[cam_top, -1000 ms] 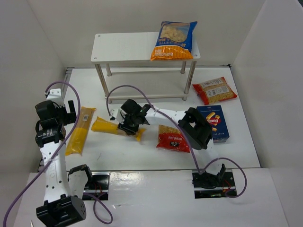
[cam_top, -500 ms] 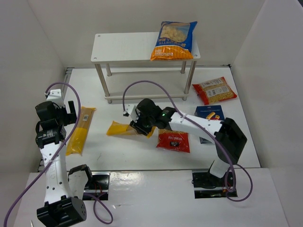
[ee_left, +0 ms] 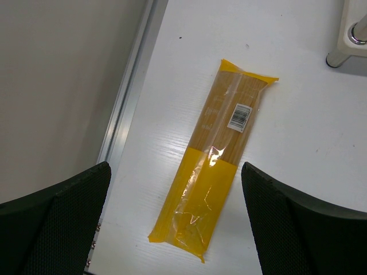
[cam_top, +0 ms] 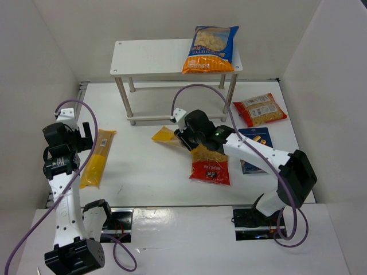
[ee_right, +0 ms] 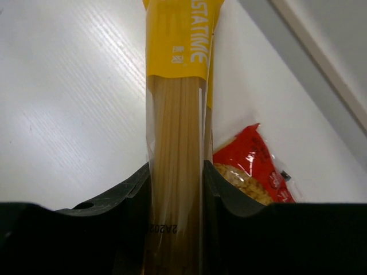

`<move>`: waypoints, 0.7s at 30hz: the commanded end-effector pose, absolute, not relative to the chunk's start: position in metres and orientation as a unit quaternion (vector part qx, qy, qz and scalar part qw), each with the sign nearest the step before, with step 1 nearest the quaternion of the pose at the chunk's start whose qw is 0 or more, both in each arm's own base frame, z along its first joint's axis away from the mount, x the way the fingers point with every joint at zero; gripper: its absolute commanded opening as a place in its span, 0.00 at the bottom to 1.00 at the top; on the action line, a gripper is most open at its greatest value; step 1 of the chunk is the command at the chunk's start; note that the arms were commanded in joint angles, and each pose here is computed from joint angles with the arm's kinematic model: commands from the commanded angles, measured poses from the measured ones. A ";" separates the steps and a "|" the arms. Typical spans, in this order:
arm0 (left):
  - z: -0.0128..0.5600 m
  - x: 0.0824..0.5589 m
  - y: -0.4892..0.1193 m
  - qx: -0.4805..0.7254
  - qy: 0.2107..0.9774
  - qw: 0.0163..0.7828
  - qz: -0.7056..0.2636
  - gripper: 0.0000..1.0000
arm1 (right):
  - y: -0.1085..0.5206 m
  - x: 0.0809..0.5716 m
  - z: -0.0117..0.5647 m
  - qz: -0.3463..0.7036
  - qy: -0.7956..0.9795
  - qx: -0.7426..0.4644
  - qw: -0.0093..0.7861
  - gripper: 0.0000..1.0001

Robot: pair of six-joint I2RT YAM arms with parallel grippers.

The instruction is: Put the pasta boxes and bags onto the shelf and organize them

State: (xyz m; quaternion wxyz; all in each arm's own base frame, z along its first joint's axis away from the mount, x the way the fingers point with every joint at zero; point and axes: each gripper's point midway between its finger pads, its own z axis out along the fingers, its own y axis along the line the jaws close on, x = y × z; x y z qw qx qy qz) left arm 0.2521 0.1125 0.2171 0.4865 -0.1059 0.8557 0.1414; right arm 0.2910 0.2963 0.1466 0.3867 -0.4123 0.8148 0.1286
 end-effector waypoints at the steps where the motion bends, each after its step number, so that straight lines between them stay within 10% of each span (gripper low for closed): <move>1: 0.227 0.257 0.114 -0.107 0.842 0.509 0.144 1.00 | 0.301 0.324 0.252 0.168 0.752 -0.339 0.540 0.00; 21: 0.225 0.257 0.116 -0.110 0.841 0.508 0.148 1.00 | 0.230 0.339 0.312 0.096 0.716 -0.235 0.650 0.00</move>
